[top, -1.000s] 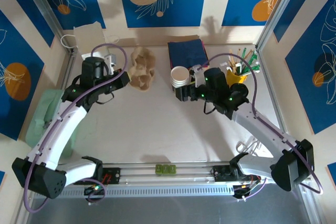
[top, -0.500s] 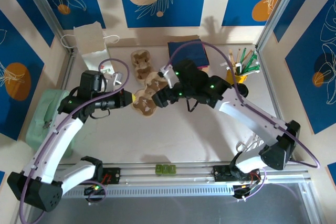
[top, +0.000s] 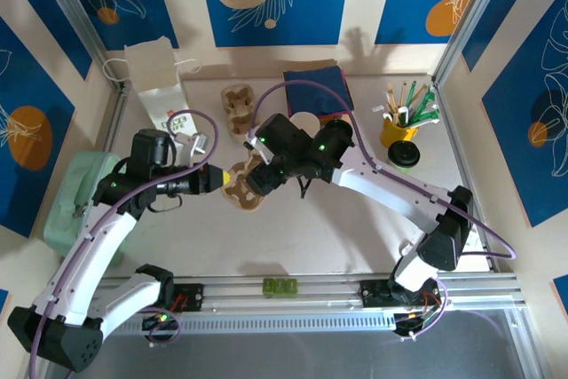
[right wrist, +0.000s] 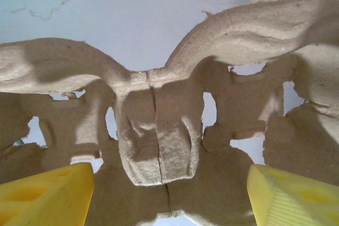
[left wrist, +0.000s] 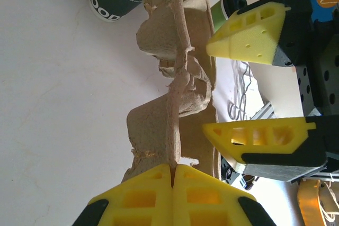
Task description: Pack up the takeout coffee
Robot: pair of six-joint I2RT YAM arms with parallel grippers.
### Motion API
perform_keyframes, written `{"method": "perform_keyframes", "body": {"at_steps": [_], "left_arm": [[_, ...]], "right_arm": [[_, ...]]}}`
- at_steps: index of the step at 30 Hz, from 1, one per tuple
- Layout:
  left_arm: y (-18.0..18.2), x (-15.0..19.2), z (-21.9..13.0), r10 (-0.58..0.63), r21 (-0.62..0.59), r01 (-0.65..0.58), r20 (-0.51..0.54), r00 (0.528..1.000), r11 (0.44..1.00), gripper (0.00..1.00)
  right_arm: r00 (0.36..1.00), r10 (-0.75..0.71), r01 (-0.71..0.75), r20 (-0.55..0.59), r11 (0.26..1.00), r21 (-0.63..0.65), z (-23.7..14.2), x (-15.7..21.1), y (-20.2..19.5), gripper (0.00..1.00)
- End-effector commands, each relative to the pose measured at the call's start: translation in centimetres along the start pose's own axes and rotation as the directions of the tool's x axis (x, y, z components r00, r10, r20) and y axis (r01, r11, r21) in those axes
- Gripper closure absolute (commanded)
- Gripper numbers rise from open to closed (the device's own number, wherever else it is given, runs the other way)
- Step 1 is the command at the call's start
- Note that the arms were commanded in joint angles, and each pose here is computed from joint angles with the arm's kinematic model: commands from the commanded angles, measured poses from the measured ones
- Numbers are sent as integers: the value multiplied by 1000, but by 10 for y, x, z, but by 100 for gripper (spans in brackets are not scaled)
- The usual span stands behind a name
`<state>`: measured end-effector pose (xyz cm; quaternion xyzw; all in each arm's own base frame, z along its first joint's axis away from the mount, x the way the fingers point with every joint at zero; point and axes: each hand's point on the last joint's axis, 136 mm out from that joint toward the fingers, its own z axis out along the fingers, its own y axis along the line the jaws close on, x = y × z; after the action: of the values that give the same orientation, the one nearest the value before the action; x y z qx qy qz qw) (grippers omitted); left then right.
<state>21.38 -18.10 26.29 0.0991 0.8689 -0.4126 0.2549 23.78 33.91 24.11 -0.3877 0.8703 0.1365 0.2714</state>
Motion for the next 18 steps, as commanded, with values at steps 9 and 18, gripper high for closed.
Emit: {"method": "perform_keyframes", "body": {"at_steps": [9,18], "left_arm": [[-9,3,0,30,59,-31,8,1000,998,100],[-7,2,1,25,53,-26,18,1000,998,100]], "right_arm": [[1000,4,-3,-10,1000,11,10,-7,5,33],[999,10,-9,-37,1000,25,18,-3,4,39]]}}
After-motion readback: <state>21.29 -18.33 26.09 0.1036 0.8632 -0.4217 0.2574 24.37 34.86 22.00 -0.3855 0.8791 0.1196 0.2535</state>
